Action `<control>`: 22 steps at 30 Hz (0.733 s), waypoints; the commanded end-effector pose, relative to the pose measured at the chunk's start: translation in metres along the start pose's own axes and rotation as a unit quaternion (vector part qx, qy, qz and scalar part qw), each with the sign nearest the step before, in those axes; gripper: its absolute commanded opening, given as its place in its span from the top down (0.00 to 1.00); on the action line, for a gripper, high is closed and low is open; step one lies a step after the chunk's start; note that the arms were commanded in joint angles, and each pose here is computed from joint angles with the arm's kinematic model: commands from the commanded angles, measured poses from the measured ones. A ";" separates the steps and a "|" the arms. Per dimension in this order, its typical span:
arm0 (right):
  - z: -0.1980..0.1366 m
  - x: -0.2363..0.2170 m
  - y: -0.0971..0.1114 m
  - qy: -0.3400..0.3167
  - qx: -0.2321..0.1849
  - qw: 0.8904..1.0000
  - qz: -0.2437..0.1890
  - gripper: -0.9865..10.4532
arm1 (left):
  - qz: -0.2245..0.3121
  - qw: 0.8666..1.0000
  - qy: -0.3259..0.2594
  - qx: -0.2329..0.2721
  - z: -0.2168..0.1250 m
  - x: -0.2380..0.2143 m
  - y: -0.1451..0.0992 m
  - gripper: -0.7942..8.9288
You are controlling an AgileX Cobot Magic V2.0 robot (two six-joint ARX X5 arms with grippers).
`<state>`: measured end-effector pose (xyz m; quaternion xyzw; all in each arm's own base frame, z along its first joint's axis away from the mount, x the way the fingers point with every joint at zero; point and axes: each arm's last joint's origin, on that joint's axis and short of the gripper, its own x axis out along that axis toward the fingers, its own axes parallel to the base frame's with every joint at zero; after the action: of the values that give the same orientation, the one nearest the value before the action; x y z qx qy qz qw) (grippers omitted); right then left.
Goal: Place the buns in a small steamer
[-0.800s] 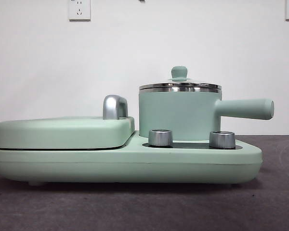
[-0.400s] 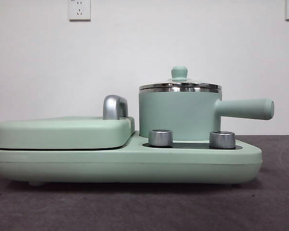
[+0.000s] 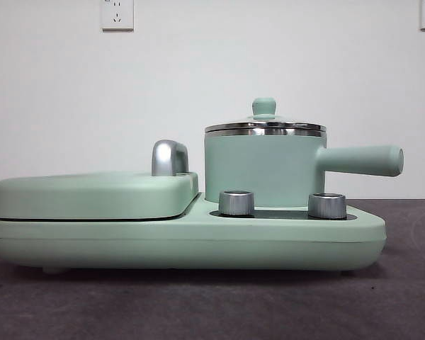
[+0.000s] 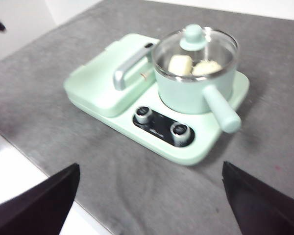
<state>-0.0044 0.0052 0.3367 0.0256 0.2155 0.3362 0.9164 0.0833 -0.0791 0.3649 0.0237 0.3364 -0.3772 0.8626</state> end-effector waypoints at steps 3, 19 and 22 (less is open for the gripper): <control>0.004 -0.002 0.001 -0.017 -0.005 1.000 0.009 0.51 | -0.011 0.998 -0.052 -0.047 -0.032 -0.002 0.004 0.51; 0.003 -0.002 0.002 -0.009 -0.009 1.000 0.017 0.89 | 0.006 0.993 -0.097 -0.070 -0.051 -0.017 0.007 0.91; 0.003 -0.002 0.002 -0.012 -0.010 1.000 0.017 0.89 | 0.006 0.993 -0.097 -0.070 -0.051 -0.017 0.007 0.91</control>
<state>-0.0047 0.0060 0.3377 0.0255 0.2107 0.3499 0.9124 0.0502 -0.0478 0.3321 -0.0683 0.2807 -0.3479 0.8919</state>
